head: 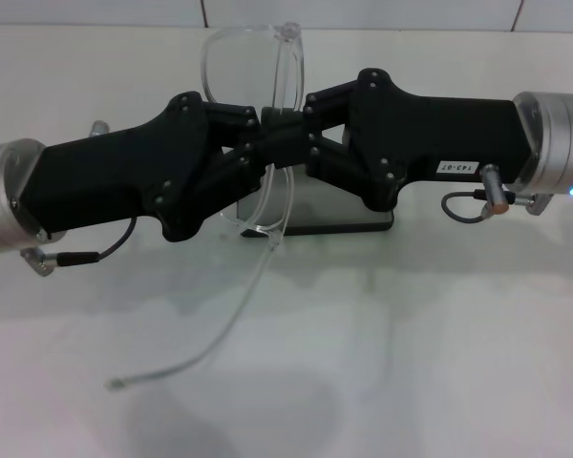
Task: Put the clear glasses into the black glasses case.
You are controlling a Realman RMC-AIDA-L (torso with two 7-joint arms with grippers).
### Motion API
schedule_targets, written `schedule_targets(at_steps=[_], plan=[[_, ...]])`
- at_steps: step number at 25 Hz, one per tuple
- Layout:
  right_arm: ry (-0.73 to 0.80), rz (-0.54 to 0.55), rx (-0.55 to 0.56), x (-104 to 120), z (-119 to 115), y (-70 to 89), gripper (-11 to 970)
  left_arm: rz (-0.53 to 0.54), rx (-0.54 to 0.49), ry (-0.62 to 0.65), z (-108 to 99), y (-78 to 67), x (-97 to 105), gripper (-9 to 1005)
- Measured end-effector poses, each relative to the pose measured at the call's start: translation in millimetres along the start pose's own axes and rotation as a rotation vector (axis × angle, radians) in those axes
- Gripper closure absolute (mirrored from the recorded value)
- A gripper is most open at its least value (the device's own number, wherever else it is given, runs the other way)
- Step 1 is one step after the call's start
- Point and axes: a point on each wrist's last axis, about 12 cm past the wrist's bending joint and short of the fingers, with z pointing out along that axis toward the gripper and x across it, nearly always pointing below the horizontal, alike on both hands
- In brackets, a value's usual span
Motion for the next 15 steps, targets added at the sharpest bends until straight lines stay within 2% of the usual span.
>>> schedule_targets(at_steps=[15], plan=[[-0.053, 0.014, 0.066, 6, -13, 0.0, 899, -0.002, 0.018, -0.006, -1, -3.6, 1, 910]])
